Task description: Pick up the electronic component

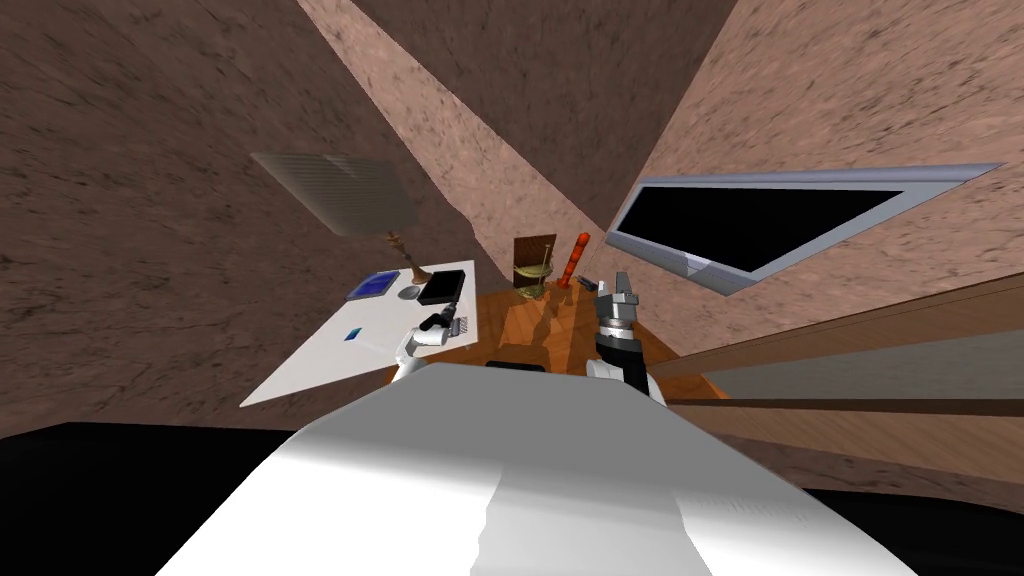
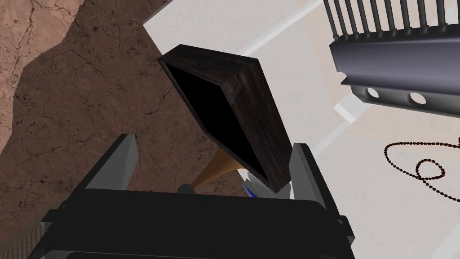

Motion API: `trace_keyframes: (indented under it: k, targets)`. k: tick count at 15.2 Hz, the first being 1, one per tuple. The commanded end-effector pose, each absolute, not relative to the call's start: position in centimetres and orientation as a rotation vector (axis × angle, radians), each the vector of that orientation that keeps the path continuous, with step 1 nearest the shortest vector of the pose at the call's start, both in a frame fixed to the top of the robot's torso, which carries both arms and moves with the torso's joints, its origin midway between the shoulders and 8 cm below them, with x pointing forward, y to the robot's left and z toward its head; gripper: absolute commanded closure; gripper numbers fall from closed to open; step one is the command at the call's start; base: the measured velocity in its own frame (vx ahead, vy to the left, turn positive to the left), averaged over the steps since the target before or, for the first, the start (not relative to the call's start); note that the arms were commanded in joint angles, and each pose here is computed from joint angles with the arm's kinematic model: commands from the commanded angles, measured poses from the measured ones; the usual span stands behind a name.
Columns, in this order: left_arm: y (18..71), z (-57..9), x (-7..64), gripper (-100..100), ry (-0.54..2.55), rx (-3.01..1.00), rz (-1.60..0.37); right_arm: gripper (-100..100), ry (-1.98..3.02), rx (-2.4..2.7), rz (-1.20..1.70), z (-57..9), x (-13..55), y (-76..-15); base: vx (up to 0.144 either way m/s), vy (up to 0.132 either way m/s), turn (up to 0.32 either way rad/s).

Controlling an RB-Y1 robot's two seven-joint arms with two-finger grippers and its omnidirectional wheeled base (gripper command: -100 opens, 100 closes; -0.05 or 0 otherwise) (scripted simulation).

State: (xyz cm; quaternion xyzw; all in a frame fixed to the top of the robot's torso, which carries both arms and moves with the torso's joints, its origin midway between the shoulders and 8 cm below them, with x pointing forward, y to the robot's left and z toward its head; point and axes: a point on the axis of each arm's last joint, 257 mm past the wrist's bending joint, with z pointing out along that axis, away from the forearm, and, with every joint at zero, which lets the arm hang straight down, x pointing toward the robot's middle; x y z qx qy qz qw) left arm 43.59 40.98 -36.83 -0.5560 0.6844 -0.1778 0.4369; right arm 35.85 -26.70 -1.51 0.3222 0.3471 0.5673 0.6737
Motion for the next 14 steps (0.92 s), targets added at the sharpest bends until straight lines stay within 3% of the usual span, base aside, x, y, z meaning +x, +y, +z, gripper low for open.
trace_keyframes:
  k: [1, 14]
  targets:
    - [41.3, -38.2, 42.8, -100, 1.738, -1.422, -0.400, 0, 0.781, 0.725, 1.277, -1.5, 35.8, -26.7, 0.040, -0.053, 0.002]
    - [43.3, -45.2, 38.1, -100, 1.923, -1.644, -0.180, 0, 0.781, 0.725, 1.277, -1.5, 35.8, -26.7, 0.040, -0.043, 0.003]
